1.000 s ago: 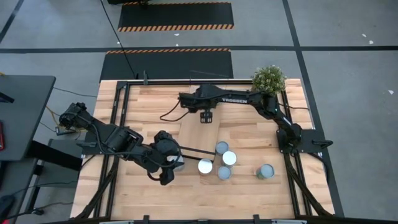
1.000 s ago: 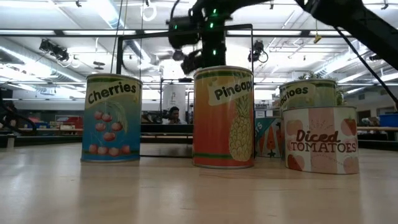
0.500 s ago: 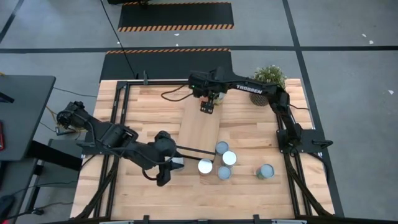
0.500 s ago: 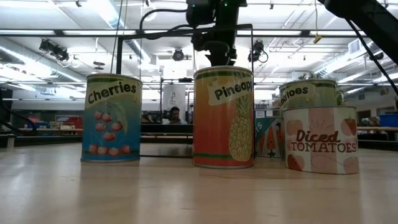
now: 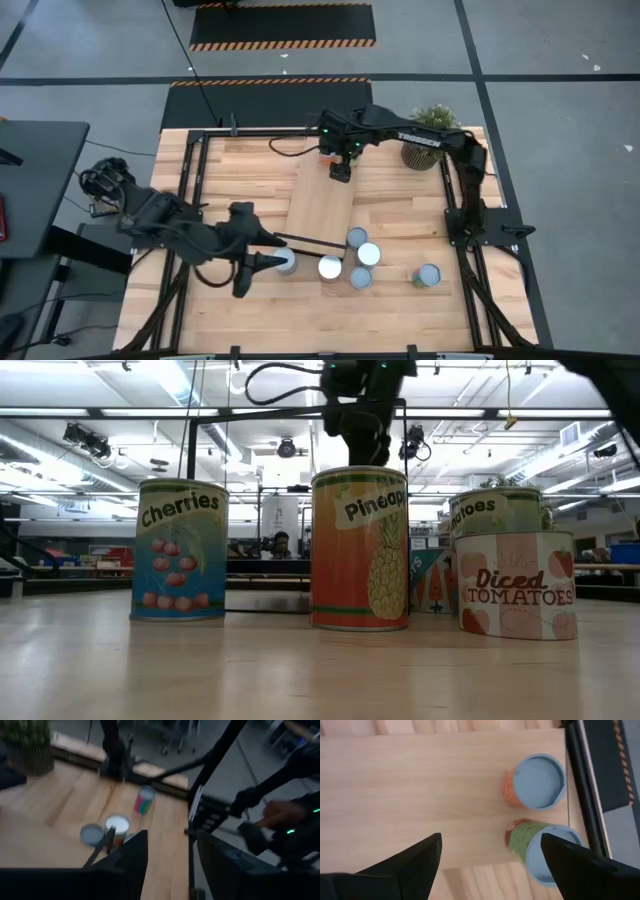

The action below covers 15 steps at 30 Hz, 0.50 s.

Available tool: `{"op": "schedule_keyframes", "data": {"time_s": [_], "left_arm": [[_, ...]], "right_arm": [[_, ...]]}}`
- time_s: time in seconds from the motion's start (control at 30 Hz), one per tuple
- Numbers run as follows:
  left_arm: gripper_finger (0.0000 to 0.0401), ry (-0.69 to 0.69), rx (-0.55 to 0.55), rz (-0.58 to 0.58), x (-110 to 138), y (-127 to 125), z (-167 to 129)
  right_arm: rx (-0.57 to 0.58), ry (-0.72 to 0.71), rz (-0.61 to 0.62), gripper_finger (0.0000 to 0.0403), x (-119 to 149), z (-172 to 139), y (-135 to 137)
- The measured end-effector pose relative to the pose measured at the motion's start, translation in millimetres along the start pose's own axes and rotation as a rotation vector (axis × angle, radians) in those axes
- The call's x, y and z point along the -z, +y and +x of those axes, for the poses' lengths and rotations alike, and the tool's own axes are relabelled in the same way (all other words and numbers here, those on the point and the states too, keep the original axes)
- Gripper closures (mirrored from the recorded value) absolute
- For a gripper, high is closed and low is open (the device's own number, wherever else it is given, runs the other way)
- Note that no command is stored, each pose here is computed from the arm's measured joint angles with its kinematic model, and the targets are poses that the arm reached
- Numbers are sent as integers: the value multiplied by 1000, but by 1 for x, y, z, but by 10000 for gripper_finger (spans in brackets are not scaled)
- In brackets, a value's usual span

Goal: Pick and place cans onto a shelf
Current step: Adjust the green can on the shelf

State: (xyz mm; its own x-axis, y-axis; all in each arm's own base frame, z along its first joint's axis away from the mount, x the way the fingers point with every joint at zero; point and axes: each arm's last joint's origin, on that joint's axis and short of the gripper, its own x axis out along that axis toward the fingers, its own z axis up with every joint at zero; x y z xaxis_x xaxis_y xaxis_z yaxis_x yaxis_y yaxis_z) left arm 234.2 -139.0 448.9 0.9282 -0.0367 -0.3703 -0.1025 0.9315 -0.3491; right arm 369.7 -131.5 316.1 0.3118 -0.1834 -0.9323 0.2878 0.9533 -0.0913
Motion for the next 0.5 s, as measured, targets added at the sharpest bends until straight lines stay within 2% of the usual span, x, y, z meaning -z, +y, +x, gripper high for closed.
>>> {"op": "schedule_keyframes", "data": {"time_s": [0.1, 0.2, 0.33, 0.5], "left_arm": [[225, -73, 31, 32, -7, -4, -8], [225, -154, 72, 46, -17, -5, -14], [225, -233, 108, 82, -27, -6, -23], [225, -283, 76, 92, -32, -4, -29]], "right_arm": [[2, -40, -24, 55, 12, 3, 0], [12, -16, -62, 55, 28, 7, 3], [12, -39, -56, 55, 51, 0, 2], [27, -72, -20, 55, 82, -8, -7]]}}
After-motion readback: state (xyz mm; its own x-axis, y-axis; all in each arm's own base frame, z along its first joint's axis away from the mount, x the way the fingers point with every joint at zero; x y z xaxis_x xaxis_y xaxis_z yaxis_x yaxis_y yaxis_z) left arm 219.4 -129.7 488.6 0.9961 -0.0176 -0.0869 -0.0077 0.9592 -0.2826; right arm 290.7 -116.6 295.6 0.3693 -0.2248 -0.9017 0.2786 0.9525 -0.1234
